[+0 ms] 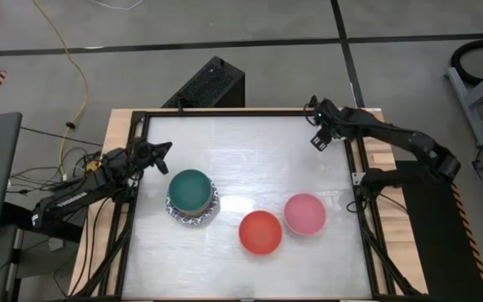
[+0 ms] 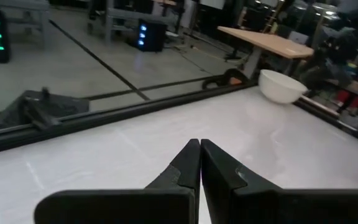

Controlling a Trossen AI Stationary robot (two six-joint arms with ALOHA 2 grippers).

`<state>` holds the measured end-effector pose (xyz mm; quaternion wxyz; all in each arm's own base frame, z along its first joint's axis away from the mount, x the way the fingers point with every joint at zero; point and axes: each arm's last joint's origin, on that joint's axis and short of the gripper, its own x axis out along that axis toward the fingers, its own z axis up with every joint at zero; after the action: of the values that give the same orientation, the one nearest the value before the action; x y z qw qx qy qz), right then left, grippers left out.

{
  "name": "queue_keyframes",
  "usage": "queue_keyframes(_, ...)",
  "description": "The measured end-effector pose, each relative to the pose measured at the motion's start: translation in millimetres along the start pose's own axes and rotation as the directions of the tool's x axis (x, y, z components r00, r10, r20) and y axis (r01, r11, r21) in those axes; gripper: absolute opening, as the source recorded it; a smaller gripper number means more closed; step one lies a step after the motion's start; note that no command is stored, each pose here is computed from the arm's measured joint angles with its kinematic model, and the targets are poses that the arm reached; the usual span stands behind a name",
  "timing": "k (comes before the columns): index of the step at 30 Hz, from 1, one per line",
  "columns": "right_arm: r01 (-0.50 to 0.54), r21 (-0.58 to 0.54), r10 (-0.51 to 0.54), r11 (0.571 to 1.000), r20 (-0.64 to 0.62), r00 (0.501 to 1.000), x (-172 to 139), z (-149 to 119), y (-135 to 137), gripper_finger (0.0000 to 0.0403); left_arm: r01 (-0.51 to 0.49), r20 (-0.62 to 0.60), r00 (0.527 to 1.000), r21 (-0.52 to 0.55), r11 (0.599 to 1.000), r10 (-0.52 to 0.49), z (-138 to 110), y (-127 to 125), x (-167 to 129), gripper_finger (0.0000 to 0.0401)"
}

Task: Nest bowls inside each other
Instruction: Stack the white bowl on top of the green bowl

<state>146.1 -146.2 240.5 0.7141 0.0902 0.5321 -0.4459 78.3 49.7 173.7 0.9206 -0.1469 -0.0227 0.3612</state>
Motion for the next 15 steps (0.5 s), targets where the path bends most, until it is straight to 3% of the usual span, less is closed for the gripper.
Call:
queue_keyframes(6, -0.016, -0.025, 0.014, 1.0, -0.082, 0.996, 17.9, 2.0, 1.6, 0.0216, -0.096, 0.029, 0.995, -0.024, 0.995, 0.097, 1.2, 2.7, -0.3, 0.0)
queue_keyframes(15, -0.022, -0.061, 0.011, 0.998, -0.182, 0.983, 43.7, 4.6, 8.6, 0.0216, -0.099, 0.03, 0.995, -0.013, 0.995, 0.099, 1.2, 2.8, -0.3, 0.0)
